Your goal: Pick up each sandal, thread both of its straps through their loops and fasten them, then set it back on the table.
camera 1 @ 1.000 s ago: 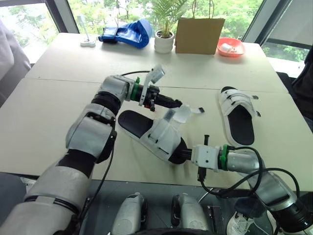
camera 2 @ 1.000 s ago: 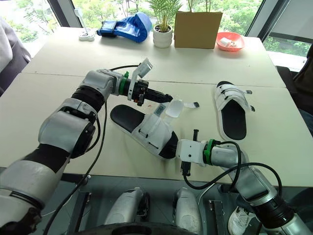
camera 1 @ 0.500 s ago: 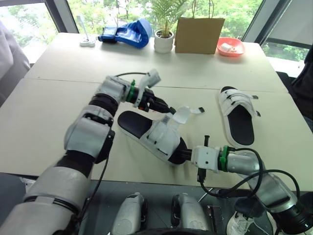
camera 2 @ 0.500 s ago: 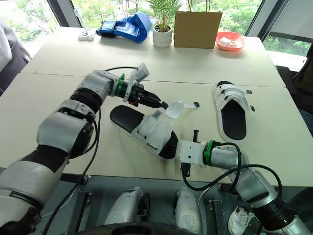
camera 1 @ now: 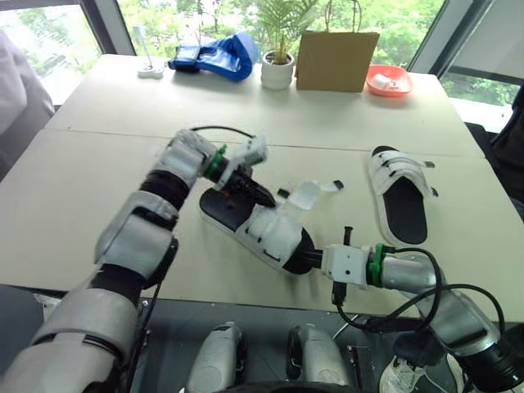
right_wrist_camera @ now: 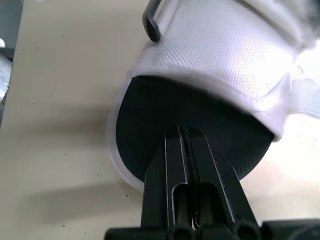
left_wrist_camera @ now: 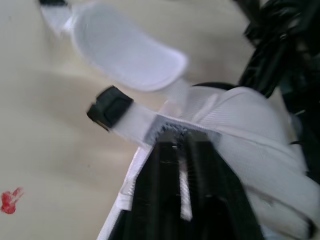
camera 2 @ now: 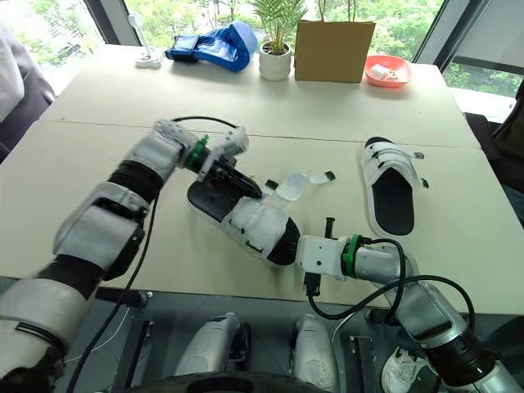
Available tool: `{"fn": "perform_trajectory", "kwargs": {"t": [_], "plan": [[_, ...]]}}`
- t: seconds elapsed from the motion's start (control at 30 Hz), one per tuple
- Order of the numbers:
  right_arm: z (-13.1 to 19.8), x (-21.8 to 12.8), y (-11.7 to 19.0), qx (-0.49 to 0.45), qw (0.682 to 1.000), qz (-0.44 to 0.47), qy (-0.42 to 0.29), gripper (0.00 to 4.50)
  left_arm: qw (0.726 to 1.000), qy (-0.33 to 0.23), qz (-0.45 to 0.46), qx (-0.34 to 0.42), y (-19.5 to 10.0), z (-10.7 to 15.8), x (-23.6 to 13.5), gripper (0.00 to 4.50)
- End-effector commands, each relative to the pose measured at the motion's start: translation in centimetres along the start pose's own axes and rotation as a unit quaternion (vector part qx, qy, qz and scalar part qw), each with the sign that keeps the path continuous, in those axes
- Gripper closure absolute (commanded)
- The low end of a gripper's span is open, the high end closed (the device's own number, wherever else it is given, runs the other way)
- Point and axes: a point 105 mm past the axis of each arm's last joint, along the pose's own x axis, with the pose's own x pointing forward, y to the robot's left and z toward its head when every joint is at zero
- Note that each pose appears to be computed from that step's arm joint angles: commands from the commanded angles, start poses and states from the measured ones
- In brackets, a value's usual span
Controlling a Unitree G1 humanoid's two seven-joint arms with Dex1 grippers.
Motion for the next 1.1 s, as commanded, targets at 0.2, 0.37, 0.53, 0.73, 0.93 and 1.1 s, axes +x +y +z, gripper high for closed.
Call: {"fn": "perform_trajectory", "kwargs": {"t": [0.2,0.37,0.53,0.73,0.93,1.1], "plan": [[-2.2,0.1,2.2,0.016,0.998,0.031,0.048,4.50,0.994,0.026,0.106,0.012,2.7,1.0,0.1,4.48],[-1.3,-0.8,1.7,0.014,0.999,0.014,0.039,4.50,0.993,0.003,0.115,-0.003,2.9,1.4,-1.2,4.48],[3.9,-5.2,-1.6,0.119,0.989,-0.067,-0.062,3.70,0.990,-0.111,0.044,-0.075,0.6,3.6,-7.1,2.70],[8.0,-9.0,-1.5,0.167,0.977,-0.038,-0.127,0.81,0.990,-0.074,-0.028,-0.116,-4.2,0.2,-8.0,0.00],[9.5,-9.7,-0.9,0.177,0.975,-0.006,-0.137,0.08,0.985,-0.055,-0.068,-0.150,-4.9,-1.2,-5.0,0.00],[9.5,-9.5,-0.9,0.185,0.973,-0.007,-0.136,0.08,0.979,-0.062,-0.099,-0.168,-4.8,-0.6,-2.9,0.00]]}}
